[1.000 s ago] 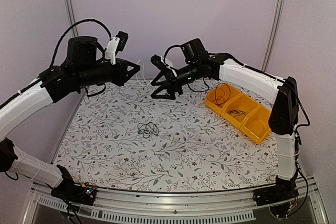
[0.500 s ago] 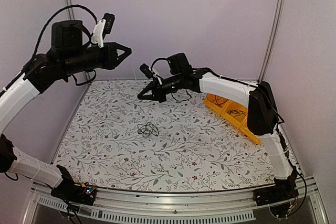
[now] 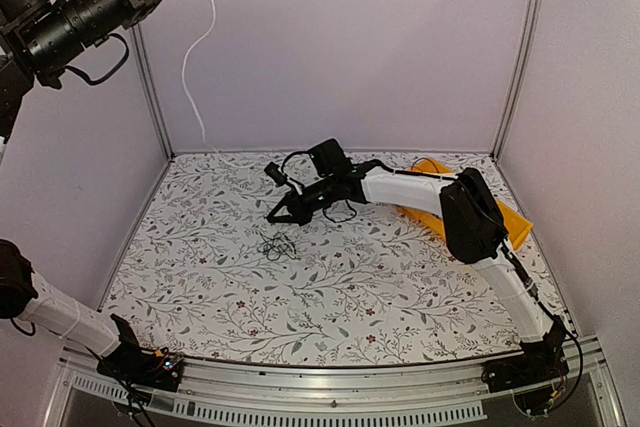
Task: Untangle the cables
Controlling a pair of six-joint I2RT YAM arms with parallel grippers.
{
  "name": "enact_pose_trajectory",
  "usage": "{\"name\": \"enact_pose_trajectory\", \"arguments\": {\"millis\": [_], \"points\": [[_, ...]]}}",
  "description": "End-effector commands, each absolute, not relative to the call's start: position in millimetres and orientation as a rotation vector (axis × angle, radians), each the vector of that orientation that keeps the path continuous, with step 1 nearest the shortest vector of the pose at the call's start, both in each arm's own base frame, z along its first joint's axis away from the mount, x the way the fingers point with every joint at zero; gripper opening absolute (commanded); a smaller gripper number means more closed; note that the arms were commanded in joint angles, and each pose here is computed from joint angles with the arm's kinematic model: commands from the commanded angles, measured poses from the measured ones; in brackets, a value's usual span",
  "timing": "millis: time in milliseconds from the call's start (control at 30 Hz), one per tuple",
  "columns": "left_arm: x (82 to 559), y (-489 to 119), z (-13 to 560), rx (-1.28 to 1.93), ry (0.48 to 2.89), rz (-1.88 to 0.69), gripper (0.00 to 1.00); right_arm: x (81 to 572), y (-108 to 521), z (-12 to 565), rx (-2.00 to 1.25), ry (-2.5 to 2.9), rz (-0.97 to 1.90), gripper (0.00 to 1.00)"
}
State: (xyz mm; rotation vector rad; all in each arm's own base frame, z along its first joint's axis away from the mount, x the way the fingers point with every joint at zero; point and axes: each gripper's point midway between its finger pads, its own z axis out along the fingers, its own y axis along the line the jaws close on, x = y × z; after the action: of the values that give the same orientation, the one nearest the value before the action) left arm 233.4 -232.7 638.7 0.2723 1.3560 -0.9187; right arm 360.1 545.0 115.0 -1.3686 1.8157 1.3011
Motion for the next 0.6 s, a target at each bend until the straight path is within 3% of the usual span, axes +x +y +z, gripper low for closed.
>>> {"name": "enact_pose_trajectory", "arguments": {"millis": [0, 300, 433, 567], "points": [[237, -240, 643, 0.245, 1.36, -0.925, 0.0, 367, 544, 89, -1.36, 1.873, 1.231, 0.0], [235, -232, 649, 0.223, 1.334, -0.878, 0.0, 369, 525, 41, -1.4, 1.995, 1.075, 0.0], [241, -235, 630, 0.227, 1.369, -0.846, 0.0, 364, 523, 73, -1.436, 1.923, 1.112, 0.01], [248, -243, 606, 0.232, 1.386, -0.84, 0.0, 368, 516, 125, -1.441, 1.827, 1.108, 0.12]]}}
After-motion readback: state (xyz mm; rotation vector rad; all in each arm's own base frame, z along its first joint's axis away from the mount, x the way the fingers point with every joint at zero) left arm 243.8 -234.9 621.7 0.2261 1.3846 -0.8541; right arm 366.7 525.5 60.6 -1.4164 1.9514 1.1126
